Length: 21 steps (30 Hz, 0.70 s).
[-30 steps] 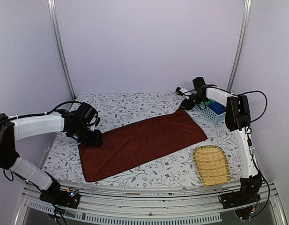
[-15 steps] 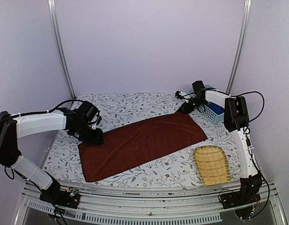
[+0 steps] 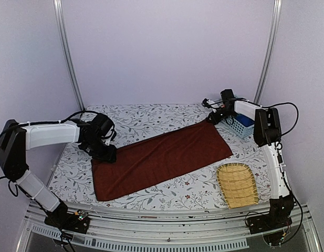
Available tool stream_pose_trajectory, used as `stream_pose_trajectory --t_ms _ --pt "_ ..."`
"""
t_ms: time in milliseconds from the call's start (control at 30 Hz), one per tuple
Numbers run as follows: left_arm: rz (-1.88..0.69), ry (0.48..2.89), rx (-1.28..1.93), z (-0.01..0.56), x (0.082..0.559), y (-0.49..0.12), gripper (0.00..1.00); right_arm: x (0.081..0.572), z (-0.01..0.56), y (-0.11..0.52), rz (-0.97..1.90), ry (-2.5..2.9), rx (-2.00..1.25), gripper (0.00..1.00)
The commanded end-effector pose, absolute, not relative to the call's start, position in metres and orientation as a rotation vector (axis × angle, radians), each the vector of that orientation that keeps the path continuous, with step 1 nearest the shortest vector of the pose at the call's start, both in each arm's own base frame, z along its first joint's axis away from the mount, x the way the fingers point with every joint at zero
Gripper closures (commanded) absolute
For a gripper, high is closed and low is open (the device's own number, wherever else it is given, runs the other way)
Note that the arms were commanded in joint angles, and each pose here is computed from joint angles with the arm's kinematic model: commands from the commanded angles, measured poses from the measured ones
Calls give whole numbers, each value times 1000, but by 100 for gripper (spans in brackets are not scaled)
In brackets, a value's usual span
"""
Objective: Roll the towels
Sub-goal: Smooth out the towel at the center of the board.
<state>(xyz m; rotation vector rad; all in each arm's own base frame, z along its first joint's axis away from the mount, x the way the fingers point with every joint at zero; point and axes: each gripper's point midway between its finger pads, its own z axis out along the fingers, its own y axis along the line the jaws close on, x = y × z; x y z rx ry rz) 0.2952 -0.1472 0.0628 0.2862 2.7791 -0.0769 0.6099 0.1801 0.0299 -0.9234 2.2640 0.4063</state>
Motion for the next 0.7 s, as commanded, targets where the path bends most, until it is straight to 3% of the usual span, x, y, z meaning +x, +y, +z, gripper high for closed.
stream_pose_trajectory --t_ms 0,200,667 --pt "82 2759 435 63 311 -135 43 629 54 156 350 2242 -814 97" --pt "435 2813 588 35 315 -93 41 623 54 160 392 2240 -818 97" --pt "587 2842 511 27 332 -70 47 615 52 163 420 2248 -839 97"
